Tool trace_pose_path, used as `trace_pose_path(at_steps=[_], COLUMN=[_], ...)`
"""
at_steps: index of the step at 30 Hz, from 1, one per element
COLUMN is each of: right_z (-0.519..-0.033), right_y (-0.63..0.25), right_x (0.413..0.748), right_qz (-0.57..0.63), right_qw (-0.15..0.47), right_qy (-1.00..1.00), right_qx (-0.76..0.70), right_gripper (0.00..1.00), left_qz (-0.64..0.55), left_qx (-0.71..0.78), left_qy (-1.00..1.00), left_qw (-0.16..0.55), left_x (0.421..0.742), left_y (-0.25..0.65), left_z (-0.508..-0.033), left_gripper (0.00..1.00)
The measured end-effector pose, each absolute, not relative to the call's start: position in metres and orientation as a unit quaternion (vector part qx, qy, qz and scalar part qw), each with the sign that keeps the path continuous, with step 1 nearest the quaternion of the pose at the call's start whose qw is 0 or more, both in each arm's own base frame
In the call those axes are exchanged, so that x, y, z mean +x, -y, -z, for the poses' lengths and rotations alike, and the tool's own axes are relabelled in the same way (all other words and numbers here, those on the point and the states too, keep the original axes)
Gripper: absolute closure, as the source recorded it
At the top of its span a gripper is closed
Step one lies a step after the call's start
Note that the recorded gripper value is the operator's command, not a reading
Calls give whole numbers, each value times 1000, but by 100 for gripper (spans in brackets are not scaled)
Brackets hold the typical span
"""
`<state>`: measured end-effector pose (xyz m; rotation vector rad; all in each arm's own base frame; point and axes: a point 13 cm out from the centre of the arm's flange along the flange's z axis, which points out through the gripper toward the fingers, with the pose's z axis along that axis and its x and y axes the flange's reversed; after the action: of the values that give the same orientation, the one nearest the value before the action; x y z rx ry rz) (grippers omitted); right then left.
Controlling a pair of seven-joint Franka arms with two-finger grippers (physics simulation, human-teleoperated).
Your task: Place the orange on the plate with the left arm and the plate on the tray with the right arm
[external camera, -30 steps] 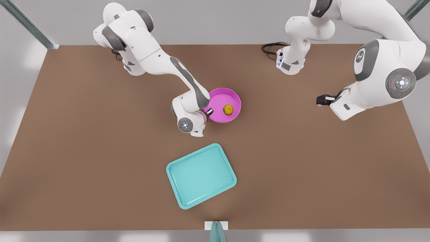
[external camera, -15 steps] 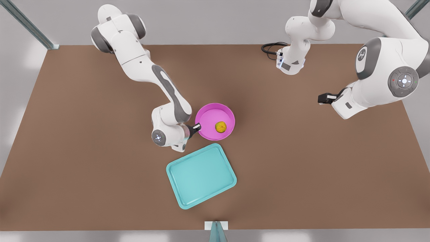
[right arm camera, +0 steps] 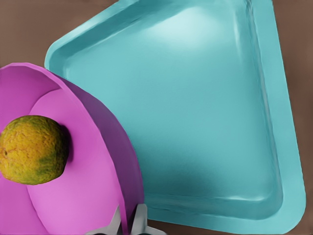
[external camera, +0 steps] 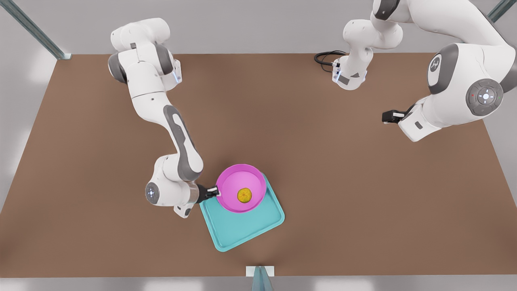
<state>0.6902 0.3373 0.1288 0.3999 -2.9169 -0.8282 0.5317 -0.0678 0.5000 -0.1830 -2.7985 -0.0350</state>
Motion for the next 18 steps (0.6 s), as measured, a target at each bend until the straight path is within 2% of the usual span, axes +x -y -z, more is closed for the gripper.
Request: trace_pose_path(at_steps=[5,6,14,16,18], right_z=[-108,-106,-116,-133,-178], right_y=[-332,-332,-337,-317,-267], right_x=[714,716,725,744,764], right_qz=[271,271,272,257,228], right_qw=[15,12,-7,-29,-48], right_qy=[956,956,956,960,967], right_qx=[113,112,110,108,105], right_gripper=[79,0,0,0,0], left_qz=[11,11,11,11,10], left_qx=[-65,-65,-66,-62,-61], left_qy=[983,983,982,982,982], left_qw=[170,170,178,180,181], left_x=[531,531,529,530,530], left_y=[69,69,69,66,65], left_z=[-500,-500,-497,-494,-493], left_gripper=[0,0,0,0,0])
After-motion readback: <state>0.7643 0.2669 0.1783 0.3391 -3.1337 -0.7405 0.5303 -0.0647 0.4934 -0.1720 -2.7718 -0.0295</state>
